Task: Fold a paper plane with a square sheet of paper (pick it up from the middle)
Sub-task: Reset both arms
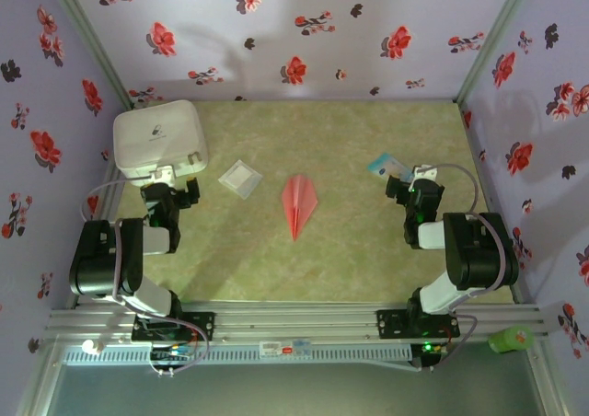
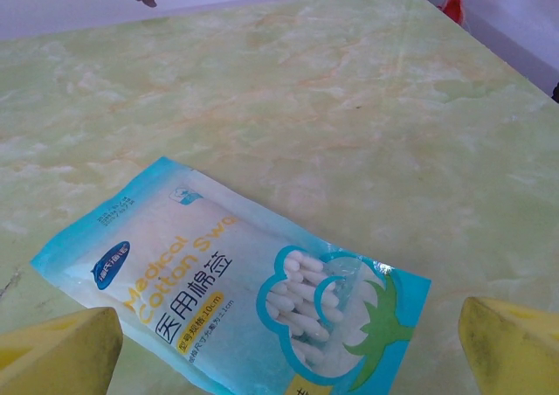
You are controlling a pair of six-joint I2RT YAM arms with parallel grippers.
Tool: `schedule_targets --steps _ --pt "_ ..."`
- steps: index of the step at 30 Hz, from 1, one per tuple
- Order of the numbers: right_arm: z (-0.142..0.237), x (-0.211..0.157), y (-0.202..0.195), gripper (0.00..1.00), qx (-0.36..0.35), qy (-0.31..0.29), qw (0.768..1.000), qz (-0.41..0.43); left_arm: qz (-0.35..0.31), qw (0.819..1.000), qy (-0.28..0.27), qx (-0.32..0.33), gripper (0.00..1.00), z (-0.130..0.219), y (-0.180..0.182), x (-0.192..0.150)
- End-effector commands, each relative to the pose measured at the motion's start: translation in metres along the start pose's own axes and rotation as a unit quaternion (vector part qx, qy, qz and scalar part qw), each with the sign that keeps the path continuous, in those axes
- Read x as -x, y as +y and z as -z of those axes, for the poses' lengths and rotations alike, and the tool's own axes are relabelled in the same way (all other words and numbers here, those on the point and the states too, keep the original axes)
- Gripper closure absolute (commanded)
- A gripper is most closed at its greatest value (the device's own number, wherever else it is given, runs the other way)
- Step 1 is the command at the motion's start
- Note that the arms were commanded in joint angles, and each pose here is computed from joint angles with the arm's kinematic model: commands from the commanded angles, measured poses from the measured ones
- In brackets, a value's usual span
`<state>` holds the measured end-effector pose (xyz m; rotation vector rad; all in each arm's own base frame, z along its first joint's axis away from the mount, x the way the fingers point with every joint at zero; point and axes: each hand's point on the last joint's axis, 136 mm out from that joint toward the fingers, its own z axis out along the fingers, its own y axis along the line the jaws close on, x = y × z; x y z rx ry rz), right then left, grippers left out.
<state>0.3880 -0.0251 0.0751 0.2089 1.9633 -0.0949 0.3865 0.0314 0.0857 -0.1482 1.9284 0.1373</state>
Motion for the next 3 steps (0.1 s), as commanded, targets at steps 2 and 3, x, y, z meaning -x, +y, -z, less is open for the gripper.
schedule_targets --steps 2,3 --pt "-0.0006 0.0138 -0.0009 0.01 -0.006 -0.022 1.000 -0.010 0.009 1.000 -0.021 0.011 0.00 -0.0018 0.0039 0.0126" --pt "-0.0004 0.0138 -0.0005 0.01 -0.006 -0.022 1.000 -0.010 0.009 1.000 -0.021 0.011 0.00 -0.0017 0.0041 0.0124"
